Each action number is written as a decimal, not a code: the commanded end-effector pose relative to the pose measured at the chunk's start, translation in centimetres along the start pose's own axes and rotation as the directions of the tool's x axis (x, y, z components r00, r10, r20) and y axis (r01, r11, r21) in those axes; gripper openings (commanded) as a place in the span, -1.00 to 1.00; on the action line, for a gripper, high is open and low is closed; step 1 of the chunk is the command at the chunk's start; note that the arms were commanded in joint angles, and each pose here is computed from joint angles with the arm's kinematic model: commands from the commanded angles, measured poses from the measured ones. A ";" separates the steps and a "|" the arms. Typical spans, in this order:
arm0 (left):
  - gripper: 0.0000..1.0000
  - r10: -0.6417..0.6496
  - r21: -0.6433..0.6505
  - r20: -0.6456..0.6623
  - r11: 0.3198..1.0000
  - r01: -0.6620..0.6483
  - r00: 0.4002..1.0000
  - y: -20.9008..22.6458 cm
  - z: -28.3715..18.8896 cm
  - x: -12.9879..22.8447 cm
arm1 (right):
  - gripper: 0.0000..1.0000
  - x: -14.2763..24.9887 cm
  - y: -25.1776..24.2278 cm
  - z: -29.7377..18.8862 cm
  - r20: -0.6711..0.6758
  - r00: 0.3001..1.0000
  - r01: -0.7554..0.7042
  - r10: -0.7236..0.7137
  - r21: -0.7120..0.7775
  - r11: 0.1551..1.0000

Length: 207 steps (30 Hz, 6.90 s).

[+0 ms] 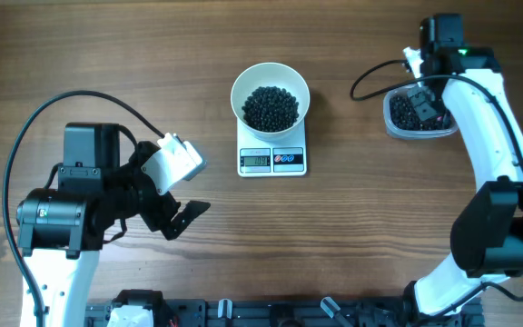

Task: Scoop item into bowl and weigh 150g on scale
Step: 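Carry the empty scoop right back to the bean tub, then lower the scoop into the tub and scoop beans, right gripper, then lift the filled scoop and carry it left over the white bowl, then tilt the scoop with the right gripper to pour beans into the bowl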

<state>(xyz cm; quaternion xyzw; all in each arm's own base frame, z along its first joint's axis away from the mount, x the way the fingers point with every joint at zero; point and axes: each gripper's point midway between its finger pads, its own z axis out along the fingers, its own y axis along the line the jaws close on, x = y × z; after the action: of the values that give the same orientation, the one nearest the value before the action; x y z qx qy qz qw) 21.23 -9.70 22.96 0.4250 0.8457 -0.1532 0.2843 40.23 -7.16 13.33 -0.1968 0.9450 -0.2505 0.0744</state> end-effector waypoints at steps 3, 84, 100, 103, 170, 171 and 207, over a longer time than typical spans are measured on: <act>1.00 0.037 -0.010 0.015 0.999 -0.036 0.999 0.1 -0.4 -0.6 | -0.91 -0.5 0.1 1.0 -0.062 0.982 0.185 -0.180 0.077 0.980; 1.00 0.037 -0.011 0.015 0.999 -0.037 0.999 0.1 -0.4 -0.6 | -0.91 5.4 -1.5 3.5 -0.157 0.661 -0.320 0.734 -0.944 0.086; 1.00 0.037 -0.010 0.015 0.999 -0.036 0.999 0.1 -0.4 -0.6 | -0.92 5.6 -1.7 0.8 -0.194 0.620 -0.244 0.761 -0.969 -0.049; 1.00 0.037 -0.010 0.015 0.999 -0.036 0.999 0.1 -0.4 -0.6 | -0.92 5.2 -1.8 -0.6 -0.180 0.606 -0.186 0.775 -0.979 -0.083; 1.00 0.037 -0.010 0.015 0.999 -0.036 0.999 0.1 -0.4 -0.6 | -0.92 -13.0 14.6 -13.7 0.349 0.762 0.394 0.546 -0.919 0.038; 1.00 0.037 -0.010 0.015 0.999 -0.036 0.999 0.1 -0.4 -0.6 | -0.91 -13.0 14.7 -13.4 0.362 0.760 0.392 0.540 -0.918 0.063; 1.00 0.037 -0.010 0.015 0.999 -0.036 0.999 0.1 -0.4 -0.6 | -0.91 -10.9 16.9 -11.7 0.552 0.791 0.399 0.262 -0.791 0.464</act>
<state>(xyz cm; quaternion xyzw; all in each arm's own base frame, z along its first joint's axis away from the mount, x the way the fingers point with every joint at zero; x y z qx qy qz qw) 21.25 -9.70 22.95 0.4249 0.8457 -0.1532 0.2841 42.25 15.28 15.44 -0.2664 0.8468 0.3914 0.2424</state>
